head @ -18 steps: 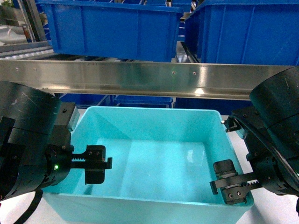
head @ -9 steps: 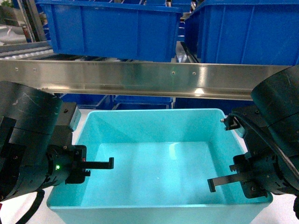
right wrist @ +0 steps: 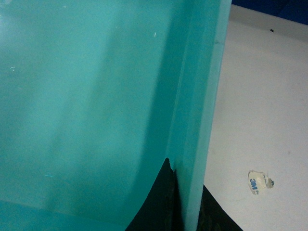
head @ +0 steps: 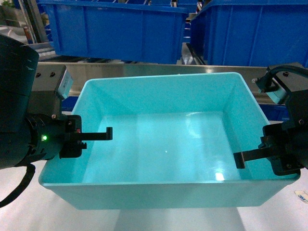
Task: Organize blue bins on left shelf correctly
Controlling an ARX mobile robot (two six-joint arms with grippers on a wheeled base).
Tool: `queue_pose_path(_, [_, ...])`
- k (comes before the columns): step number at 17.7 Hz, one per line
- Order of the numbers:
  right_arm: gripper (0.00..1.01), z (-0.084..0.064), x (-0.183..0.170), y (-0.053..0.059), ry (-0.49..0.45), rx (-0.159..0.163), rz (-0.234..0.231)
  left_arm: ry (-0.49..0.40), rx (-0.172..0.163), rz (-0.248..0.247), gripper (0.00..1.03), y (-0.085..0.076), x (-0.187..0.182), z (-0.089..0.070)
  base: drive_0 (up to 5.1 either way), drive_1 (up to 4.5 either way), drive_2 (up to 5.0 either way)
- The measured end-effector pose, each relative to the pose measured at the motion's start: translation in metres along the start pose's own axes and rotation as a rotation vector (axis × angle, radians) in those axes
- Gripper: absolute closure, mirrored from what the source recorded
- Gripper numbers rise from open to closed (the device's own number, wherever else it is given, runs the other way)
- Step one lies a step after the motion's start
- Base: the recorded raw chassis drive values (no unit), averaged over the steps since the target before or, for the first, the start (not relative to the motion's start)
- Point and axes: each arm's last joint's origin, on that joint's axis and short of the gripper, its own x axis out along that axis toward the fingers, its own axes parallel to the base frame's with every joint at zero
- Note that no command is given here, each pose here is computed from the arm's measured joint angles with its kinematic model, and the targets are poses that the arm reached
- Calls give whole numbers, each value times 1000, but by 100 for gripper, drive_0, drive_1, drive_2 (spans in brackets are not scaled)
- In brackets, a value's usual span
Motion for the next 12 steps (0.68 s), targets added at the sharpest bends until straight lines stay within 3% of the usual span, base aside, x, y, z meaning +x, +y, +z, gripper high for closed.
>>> queue_pose_path(5, [99,-2,0,0,4,-14,1,4,4,-4,101,-1,0,-1,0,0,0])
queue_pose_path(12, [99,-2,0,-2,5,-11,-4,4,7,-5,101,-3,-1,-1,-482,261,261])
